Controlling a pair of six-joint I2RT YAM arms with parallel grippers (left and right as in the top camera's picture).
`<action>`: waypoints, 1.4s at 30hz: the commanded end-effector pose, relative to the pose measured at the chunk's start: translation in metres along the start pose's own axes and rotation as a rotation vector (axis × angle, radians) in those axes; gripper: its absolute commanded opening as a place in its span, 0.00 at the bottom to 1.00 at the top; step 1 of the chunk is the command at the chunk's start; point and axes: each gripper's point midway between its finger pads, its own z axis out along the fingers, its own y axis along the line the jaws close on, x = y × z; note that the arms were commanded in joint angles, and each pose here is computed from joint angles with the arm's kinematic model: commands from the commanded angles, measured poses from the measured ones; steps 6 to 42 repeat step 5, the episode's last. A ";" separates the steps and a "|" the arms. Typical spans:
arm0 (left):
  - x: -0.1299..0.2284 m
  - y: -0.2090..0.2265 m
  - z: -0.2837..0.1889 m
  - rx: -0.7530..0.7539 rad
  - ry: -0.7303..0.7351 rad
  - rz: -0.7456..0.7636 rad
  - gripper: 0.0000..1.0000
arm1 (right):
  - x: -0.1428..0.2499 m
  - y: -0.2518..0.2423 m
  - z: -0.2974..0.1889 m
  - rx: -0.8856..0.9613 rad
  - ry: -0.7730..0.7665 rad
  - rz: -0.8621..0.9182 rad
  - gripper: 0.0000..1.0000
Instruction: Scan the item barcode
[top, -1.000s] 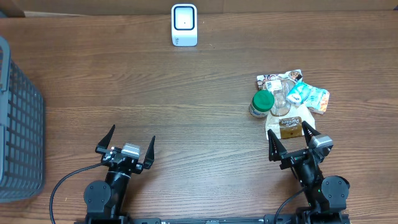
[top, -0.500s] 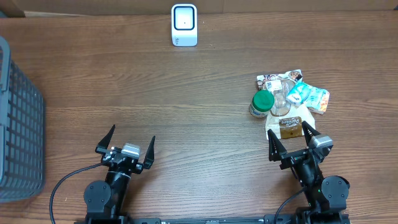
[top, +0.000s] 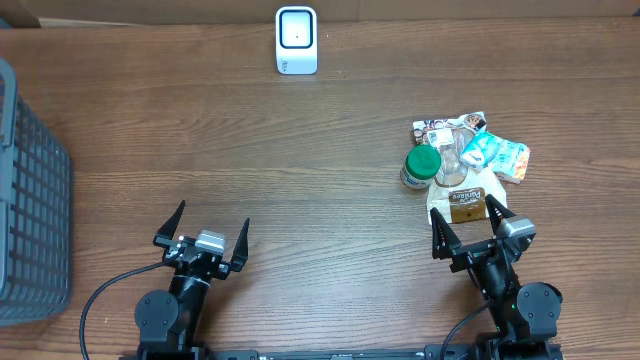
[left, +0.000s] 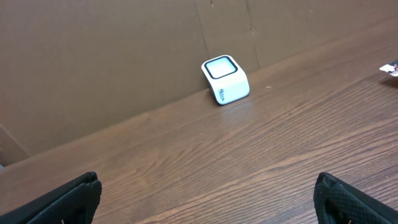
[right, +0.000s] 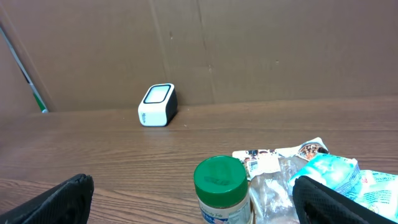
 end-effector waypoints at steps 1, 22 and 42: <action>0.000 0.002 0.000 -0.012 -0.001 -0.003 0.99 | 0.002 -0.001 0.000 0.004 -0.004 0.001 1.00; 0.000 0.002 0.000 -0.012 -0.002 -0.003 1.00 | 0.002 -0.001 0.000 0.004 -0.004 0.001 1.00; 0.000 0.002 0.000 -0.012 -0.002 -0.003 1.00 | 0.002 -0.001 0.000 0.004 -0.004 0.001 1.00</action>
